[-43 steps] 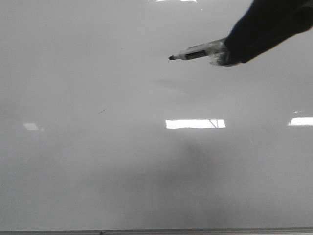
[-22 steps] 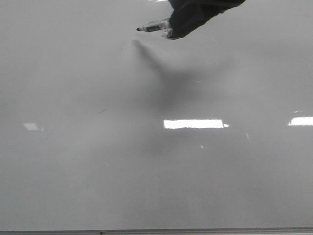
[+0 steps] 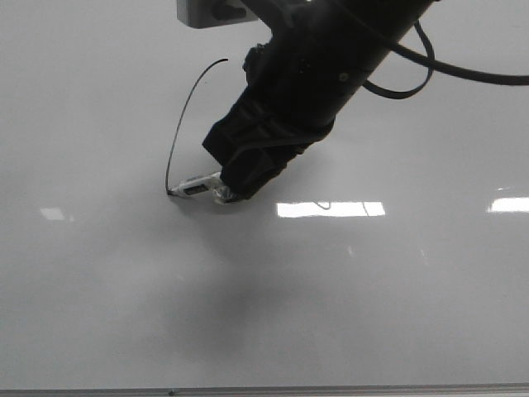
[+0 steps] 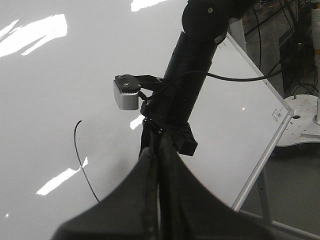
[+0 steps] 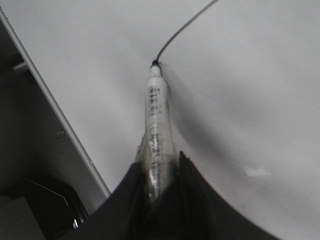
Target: Write number 6 on whiteboard
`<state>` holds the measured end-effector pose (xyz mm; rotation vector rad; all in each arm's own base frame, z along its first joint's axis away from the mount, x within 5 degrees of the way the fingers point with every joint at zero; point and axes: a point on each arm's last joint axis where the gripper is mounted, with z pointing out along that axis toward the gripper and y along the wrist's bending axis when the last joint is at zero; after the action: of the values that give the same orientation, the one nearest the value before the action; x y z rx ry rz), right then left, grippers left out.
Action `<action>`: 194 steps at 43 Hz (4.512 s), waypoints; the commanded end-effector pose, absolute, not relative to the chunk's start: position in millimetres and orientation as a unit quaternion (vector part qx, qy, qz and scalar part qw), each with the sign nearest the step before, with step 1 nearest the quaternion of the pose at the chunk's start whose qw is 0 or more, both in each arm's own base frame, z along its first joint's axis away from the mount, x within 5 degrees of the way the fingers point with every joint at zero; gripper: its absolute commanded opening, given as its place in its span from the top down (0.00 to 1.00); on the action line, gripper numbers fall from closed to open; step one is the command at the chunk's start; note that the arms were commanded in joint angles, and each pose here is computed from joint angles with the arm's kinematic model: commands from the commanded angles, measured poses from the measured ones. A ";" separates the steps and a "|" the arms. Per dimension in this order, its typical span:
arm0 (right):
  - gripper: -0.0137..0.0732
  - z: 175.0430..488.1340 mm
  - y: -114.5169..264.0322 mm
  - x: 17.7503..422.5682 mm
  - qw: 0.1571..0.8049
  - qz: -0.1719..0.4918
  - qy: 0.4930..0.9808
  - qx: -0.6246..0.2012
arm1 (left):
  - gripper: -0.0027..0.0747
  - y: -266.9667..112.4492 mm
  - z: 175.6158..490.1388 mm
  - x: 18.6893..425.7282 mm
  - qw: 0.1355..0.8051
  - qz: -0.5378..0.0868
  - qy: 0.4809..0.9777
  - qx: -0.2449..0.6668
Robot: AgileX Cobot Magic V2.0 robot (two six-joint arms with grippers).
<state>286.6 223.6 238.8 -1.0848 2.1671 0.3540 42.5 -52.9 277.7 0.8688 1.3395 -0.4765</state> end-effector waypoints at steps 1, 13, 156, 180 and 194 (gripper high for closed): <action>0.91 273.3 202.6 291.4 0.412 0.124 0.816 -0.386 | 0.99 -51.2 293.4 43.5 0.704 -0.223 0.574 0.354; 0.91 295.6 213.5 295.4 0.455 0.130 0.793 -0.384 | 0.99 -51.2 293.4 43.5 0.704 -0.223 0.574 0.354; 0.49 301.5 29.5 71.2 0.579 0.070 0.786 -0.206 | 0.98 40.2 242.7 216.5 0.556 0.087 0.825 -0.052; 0.49 295.7 29.6 72.5 0.576 0.070 0.788 -0.204 | 0.96 41.8 202.9 260.7 0.557 0.110 0.822 -0.033; 0.49 295.8 29.6 72.5 0.577 0.069 0.788 -0.204 | 0.70 42.1 206.4 273.8 0.544 0.099 0.832 -0.034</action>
<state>69.3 29.8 281.2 -0.5250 1.9321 0.1619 265.7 41.1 185.5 -0.0680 2.0996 0.2225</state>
